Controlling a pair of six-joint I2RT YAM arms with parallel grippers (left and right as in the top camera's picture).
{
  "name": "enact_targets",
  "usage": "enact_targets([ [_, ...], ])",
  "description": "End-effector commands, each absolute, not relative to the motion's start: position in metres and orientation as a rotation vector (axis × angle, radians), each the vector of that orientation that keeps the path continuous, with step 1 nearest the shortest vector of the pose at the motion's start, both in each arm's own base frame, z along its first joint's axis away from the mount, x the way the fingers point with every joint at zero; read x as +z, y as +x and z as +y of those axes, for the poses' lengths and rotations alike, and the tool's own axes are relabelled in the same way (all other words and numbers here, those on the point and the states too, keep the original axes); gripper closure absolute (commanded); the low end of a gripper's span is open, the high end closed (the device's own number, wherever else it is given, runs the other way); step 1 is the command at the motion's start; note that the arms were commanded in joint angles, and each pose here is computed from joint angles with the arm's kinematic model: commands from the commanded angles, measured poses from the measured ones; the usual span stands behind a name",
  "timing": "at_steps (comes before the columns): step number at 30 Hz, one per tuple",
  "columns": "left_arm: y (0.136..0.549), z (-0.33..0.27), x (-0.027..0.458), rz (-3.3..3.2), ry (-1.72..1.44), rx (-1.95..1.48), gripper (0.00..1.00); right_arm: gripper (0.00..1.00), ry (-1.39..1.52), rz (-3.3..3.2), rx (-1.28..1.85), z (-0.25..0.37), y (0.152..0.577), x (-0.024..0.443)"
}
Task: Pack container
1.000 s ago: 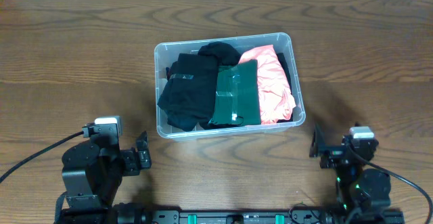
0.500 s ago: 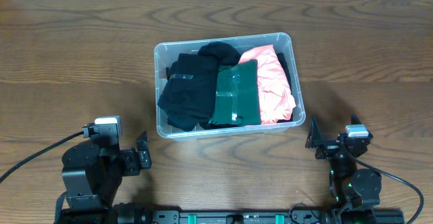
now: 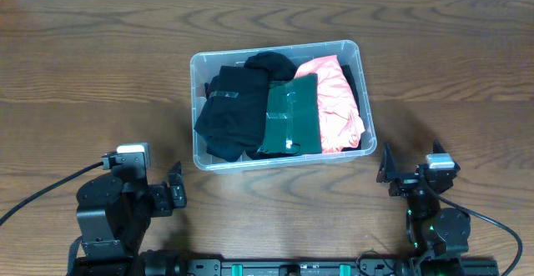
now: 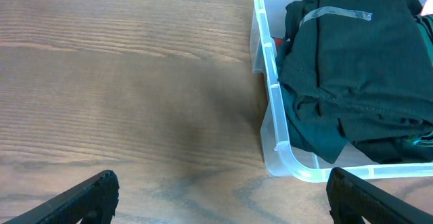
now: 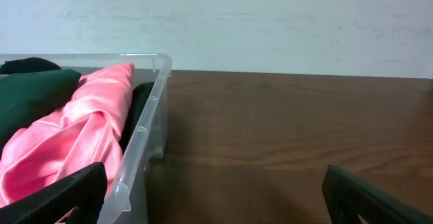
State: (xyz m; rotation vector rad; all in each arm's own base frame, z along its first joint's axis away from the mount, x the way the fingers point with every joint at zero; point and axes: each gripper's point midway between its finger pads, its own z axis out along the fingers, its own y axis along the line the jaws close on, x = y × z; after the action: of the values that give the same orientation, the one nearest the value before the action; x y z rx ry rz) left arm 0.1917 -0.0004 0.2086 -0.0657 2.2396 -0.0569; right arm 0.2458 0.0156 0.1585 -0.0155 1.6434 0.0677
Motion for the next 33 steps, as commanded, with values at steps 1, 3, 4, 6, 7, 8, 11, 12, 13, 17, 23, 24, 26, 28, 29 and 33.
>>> enact_targets([
  [1, 0.192, -0.002, 0.208, 2.240, -0.066, -0.073, 0.02, 0.01, -0.039, 1.642, 0.066, 0.018, 0.246, 0.157],
  [3, 0.192, -0.002, 0.208, 2.240, -0.066, -0.073, 0.02, 0.01, -0.039, 1.642, 0.066, 0.018, 0.246, 0.157],
  [4, 0.191, -0.002, 0.208, 2.239, -0.066, -0.073, 0.02, 0.01, -0.039, 1.642, 0.066, 0.018, 0.246, 0.157],
  [6, 0.190, -0.002, 0.208, 2.232, -0.065, -0.073, 0.02, 0.01, -0.039, 1.642, 0.066, 0.018, 0.246, 0.157],
  [7, 0.189, -0.002, 0.208, 2.225, -0.065, -0.073, 0.02, 0.01, -0.039, 1.642, 0.066, 0.018, 0.246, 0.157],
  [8, 0.187, -0.003, 0.208, 2.220, -0.064, -0.072, 0.02, 0.01, -0.039, 1.642, 0.066, 0.018, 0.246, 0.157],
  [11, 0.177, 0.001, 0.201, 2.198, -0.070, -0.045, 0.02, 0.01, -0.039, 1.642, 0.066, 0.018, 0.246, 0.157],
  [12, 0.174, 0.001, 0.198, 2.184, -0.070, -0.044, 0.02, 0.01, -0.039, 1.642, 0.066, 0.018, 0.246, 0.157],
  [13, 0.171, 0.001, 0.192, 2.171, -0.069, -0.043, 0.02, 0.01, -0.039, 1.642, 0.066, 0.018, 0.246, 0.157],
  [17, 0.168, 0.000, 0.163, 2.118, -0.066, -0.042, 0.02, 0.01, -0.039, 1.642, 0.066, 0.018, 0.246, 0.157],
  [23, 0.198, 0.003, 0.136, 2.011, -0.064, -0.032, 0.02, 0.01, -0.039, 1.642, 0.066, 0.018, 0.246, 0.157],
  [24, 0.205, 0.003, 0.133, 1.986, -0.062, -0.031, 0.02, 0.01, -0.039, 1.642, 0.066, 0.018, 0.246, 0.157],
  [26, 0.216, 0.004, 0.129, 1.937, -0.060, -0.031, 0.02, 0.01, -0.039, 1.642, 0.066, 0.018, 0.246, 0.157],
  [28, 0.228, 0.004, 0.124, 1.880, -0.054, -0.034, 0.02, 0.01, -0.039, 1.642, 0.066, 0.018, 0.246, 0.157],
  [29, 0.232, 0.003, 0.127, 1.846, -0.046, -0.039, 0.02, 0.01, -0.039, 1.642, 0.066, 0.018, 0.246, 0.157],
  [33, 0.235, 0.002, 0.132, 1.808, -0.040, -0.041, 0.02, 0.01, -0.039, 1.642, 0.066, 0.018, 0.246, 0.157],
])
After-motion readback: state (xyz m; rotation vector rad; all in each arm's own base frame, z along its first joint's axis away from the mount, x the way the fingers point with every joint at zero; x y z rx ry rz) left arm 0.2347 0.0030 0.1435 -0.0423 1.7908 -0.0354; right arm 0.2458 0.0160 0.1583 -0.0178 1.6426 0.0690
